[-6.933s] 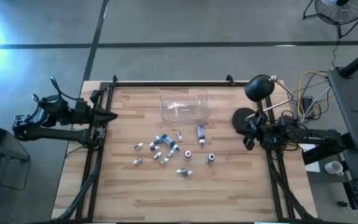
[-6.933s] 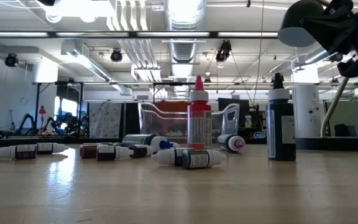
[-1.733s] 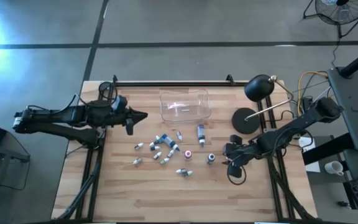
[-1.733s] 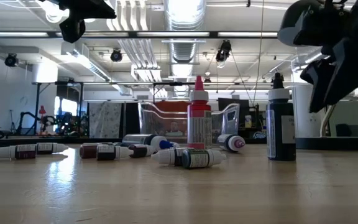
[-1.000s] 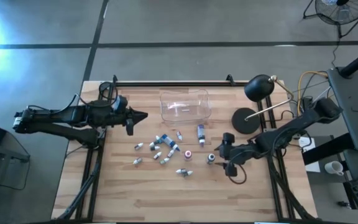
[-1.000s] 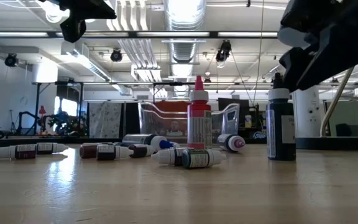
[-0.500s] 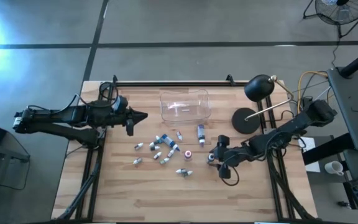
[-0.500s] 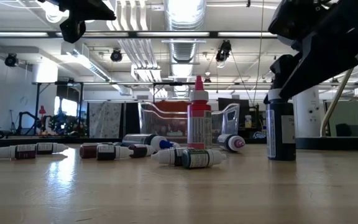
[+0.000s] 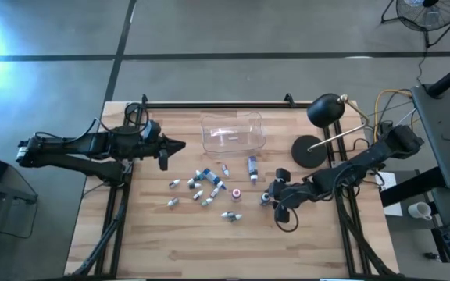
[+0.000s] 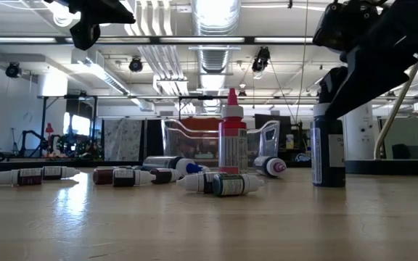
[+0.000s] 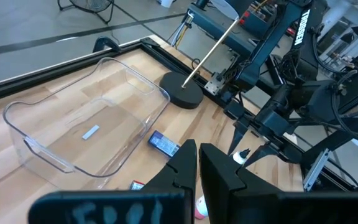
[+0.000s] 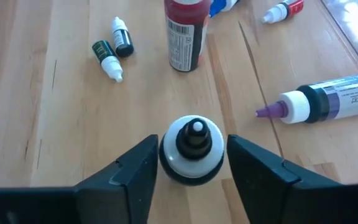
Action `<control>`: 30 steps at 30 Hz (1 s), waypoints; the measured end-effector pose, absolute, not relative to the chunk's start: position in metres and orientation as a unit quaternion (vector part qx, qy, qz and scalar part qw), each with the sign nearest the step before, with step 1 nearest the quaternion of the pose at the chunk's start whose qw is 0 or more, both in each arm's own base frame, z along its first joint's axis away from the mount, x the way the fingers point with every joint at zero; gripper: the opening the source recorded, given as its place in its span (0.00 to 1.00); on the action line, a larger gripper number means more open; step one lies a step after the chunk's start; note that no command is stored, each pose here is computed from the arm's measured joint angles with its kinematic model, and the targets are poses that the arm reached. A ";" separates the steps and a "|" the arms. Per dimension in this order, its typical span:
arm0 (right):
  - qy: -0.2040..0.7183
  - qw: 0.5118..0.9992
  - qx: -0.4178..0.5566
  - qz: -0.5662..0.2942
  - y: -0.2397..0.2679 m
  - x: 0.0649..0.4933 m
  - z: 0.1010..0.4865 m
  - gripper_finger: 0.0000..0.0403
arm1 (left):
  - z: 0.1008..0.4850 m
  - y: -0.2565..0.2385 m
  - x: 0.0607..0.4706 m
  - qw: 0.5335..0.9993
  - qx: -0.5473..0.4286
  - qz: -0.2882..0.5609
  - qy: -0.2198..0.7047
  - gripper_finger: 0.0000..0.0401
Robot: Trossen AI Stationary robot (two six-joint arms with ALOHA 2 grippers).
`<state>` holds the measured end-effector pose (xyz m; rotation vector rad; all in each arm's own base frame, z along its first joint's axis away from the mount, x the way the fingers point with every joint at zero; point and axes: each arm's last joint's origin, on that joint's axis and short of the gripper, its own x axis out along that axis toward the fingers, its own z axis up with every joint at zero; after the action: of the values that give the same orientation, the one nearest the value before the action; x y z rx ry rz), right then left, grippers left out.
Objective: Pick & Place food coloring
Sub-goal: Put the large black food coloring bottle into the transparent bin
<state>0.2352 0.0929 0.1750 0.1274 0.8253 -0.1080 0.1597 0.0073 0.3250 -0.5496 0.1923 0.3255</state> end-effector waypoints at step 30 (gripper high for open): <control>0.198 0.907 0.105 -0.356 0.024 0.258 0.251 0.26 | 0.324 0.007 0.161 0.947 -0.262 0.159 0.097 0.00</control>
<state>0.2583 0.0239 0.2510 0.2167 0.4078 -0.7339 0.1606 0.0073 0.3244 -0.5339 0.1984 0.3246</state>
